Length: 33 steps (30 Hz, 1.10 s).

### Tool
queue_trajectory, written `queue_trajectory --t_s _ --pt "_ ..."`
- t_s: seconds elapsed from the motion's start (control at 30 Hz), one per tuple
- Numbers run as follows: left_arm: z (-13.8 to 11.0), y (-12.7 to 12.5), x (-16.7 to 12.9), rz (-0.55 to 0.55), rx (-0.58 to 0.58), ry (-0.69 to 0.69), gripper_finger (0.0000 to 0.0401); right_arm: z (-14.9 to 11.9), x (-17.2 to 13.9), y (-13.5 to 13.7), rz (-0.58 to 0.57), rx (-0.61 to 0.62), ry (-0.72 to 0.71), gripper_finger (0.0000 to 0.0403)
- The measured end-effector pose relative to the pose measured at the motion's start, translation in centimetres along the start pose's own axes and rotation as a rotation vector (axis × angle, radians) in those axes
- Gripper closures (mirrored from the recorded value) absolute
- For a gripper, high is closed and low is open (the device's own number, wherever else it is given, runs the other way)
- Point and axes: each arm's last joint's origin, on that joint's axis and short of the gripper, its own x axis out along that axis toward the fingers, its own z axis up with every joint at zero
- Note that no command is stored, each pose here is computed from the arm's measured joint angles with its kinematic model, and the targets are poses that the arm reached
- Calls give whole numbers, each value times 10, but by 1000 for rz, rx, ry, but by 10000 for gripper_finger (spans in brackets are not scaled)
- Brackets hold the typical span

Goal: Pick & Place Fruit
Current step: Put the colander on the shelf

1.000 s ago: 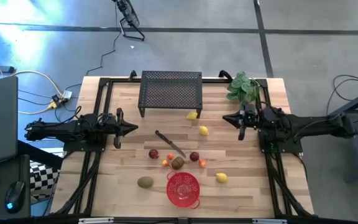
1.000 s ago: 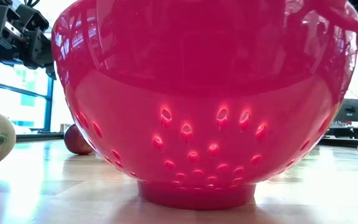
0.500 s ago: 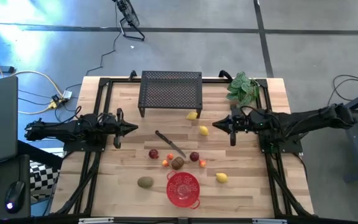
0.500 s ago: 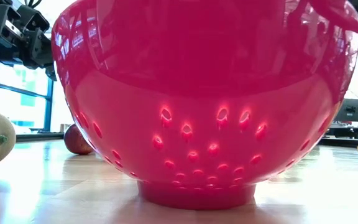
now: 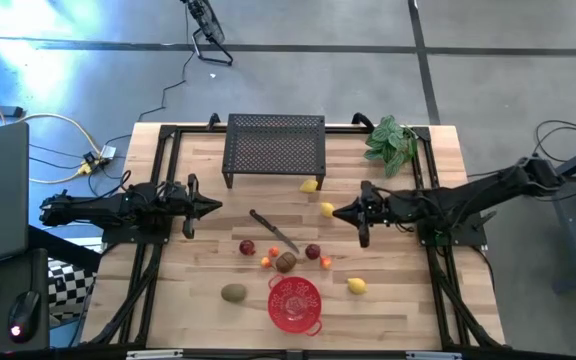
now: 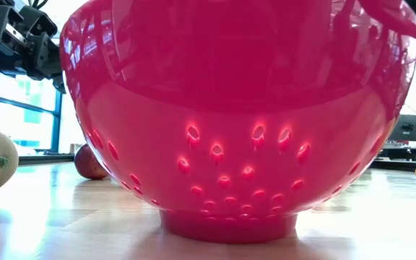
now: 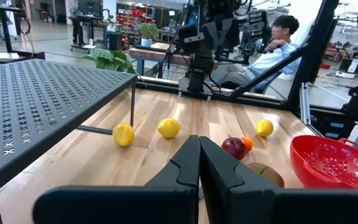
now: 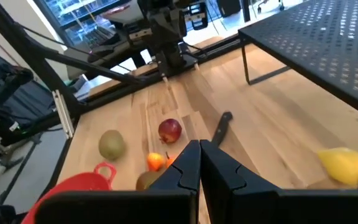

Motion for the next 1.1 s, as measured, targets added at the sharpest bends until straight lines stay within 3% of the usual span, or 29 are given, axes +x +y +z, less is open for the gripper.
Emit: queue_trajectory --t_s 0.2,0.43,0.67,0.8,1.1 --pt "0 0 0 0 0 0 401 22 14 22 -6 -13 33 401" --pt "0 0 0 0 0 0 401 40 33 50 -130 -85 120 401" --pt "0 0 0 -1 0 1 401 45 51 76 -190 -113 103 401" --pt "0 0 0 -1 0 1 401 43 60 90 -211 -47 105 401" --pt "0 0 0 -2 -2 3 401 39 74 116 -298 92 254 401"
